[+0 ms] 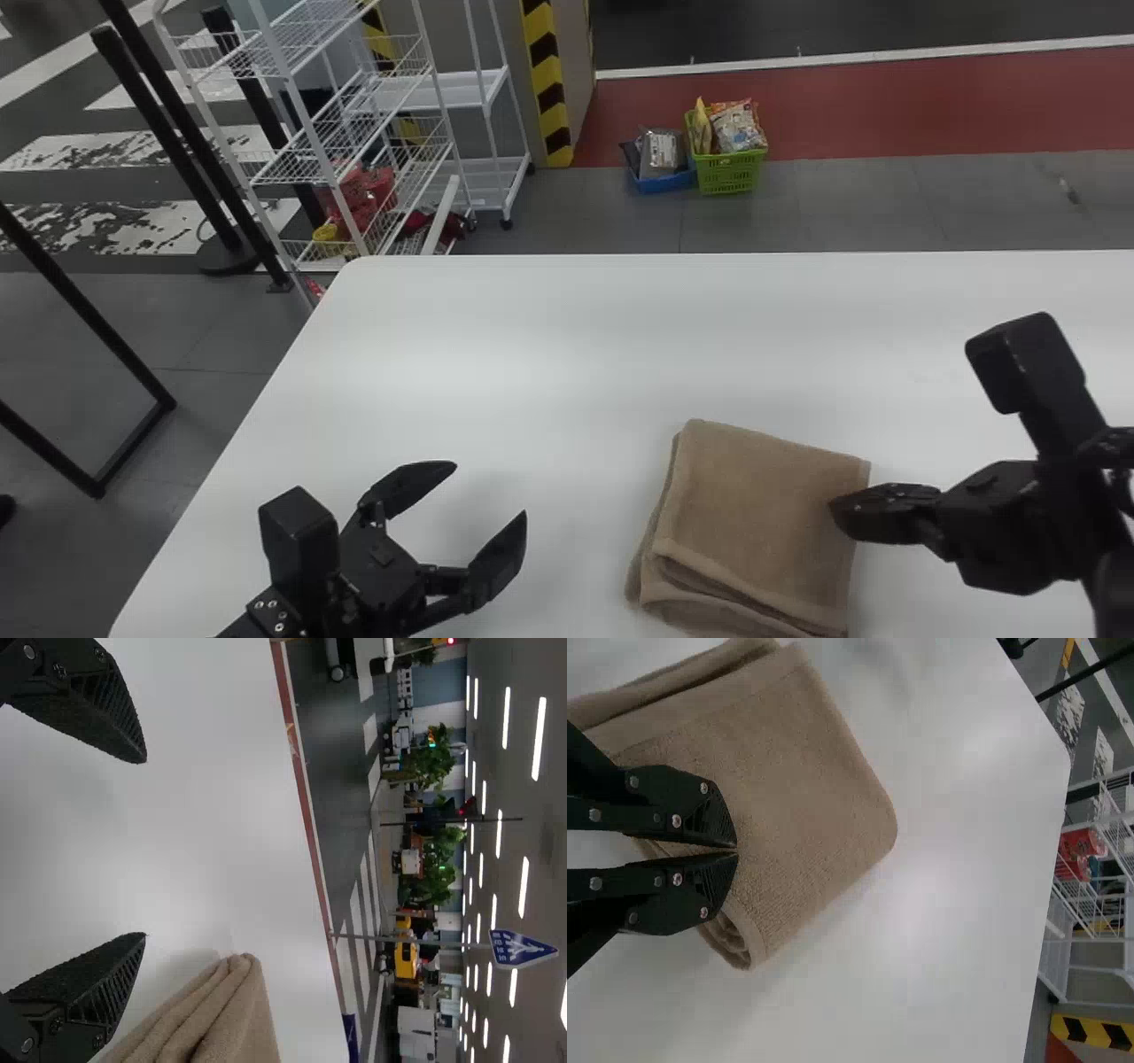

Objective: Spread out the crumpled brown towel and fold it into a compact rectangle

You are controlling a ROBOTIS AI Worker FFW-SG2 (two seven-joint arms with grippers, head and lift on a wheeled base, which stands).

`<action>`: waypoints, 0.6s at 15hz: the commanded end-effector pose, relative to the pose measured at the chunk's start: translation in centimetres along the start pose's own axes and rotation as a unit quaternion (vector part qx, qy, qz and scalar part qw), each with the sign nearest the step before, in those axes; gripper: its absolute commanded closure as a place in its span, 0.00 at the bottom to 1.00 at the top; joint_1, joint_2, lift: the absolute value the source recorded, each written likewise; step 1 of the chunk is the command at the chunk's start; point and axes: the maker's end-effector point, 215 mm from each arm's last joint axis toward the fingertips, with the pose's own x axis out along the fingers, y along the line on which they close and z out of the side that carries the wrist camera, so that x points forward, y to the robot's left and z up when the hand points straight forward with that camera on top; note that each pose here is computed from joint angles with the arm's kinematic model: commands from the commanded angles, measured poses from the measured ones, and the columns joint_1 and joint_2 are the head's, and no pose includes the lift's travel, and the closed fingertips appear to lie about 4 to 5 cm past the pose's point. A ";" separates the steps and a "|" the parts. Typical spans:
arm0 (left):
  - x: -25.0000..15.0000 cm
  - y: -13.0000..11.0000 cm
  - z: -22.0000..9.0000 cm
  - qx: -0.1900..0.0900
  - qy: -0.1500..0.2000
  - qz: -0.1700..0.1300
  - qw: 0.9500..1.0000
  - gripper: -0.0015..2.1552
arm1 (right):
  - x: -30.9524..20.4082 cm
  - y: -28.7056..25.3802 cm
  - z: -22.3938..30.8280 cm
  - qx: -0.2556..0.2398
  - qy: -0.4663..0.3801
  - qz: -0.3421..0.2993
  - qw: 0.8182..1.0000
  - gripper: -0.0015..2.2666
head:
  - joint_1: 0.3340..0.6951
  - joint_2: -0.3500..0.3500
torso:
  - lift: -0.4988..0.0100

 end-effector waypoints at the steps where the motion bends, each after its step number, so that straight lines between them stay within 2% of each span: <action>1: 0.0 0.0 -0.1 -0.001 0.000 0.000 1.000 0.05 | 0.4 -1.4 -0.1 0.010 -0.004 -0.003 1.000 0.65 | 1.00 0.80 | 0.73; 5: 0.0 -0.1 -0.1 -0.002 0.000 -0.001 1.000 0.05 | 1.1 -0.4 -1.5 0.026 0.001 0.023 0.999 0.65 | 1.00 0.76 | 0.73; 9: 0.1 0.0 -0.3 -0.002 0.002 0.000 1.000 0.05 | 1.8 1.8 -2.6 0.029 0.017 0.038 0.999 0.65 | 1.00 0.81 | 0.73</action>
